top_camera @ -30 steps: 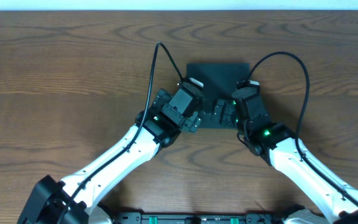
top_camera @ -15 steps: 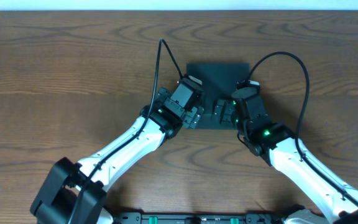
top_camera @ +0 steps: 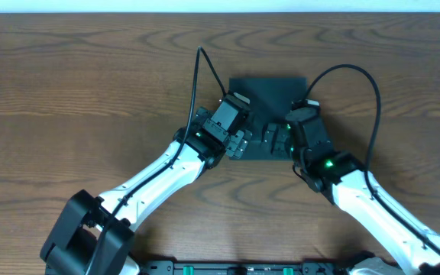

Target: Pack container

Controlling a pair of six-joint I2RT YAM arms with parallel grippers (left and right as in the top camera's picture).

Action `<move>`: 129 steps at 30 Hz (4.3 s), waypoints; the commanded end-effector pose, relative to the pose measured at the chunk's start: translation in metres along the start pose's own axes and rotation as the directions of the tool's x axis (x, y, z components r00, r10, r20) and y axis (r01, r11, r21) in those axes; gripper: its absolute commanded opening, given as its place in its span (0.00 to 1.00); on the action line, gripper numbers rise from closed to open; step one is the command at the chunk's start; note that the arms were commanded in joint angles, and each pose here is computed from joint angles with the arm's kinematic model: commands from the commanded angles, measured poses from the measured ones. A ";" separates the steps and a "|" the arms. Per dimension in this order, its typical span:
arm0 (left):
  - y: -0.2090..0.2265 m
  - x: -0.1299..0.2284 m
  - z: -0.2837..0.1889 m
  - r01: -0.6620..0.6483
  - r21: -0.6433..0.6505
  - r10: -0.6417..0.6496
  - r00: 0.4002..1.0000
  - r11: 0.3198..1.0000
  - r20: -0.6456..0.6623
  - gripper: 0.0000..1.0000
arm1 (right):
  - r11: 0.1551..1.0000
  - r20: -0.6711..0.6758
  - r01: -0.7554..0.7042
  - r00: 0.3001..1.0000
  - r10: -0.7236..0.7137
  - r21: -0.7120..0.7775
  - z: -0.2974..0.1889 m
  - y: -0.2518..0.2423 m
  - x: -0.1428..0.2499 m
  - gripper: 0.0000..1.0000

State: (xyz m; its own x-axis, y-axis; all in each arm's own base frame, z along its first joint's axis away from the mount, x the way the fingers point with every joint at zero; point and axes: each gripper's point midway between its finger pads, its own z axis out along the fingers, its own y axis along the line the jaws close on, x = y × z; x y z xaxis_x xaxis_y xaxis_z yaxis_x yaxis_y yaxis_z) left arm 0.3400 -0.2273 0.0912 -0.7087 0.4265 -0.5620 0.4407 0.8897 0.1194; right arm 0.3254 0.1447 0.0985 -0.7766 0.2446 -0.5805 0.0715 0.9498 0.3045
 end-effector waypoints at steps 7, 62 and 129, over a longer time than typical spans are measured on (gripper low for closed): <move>-0.007 0.014 0.012 -0.011 0.024 0.012 0.998 1.000 -0.058 0.96 | 0.996 -0.087 0.075 0.993 -0.079 -0.048 -0.051 0.007 0.028 0.99; -0.006 0.012 0.012 -0.012 0.024 0.013 0.999 1.000 -0.050 0.95 | 0.948 -0.120 0.132 0.988 -0.100 0.291 0.040 -0.047 0.056 0.99; 0.099 0.144 -0.292 0.173 -0.008 -0.162 0.935 0.985 0.317 0.96 | 0.933 0.202 0.360 0.912 -0.356 0.019 -0.243 -0.072 0.037 0.99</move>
State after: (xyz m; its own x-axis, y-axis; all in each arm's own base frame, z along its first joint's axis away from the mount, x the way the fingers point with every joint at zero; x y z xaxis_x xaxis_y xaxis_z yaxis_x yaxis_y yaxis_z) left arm 0.1275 -0.0343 0.2644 -0.5579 0.2497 -0.7915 0.3240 0.9435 0.0692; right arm 0.1427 0.0353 0.2367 -0.6214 0.0241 -0.7831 -0.1191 0.9850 0.1248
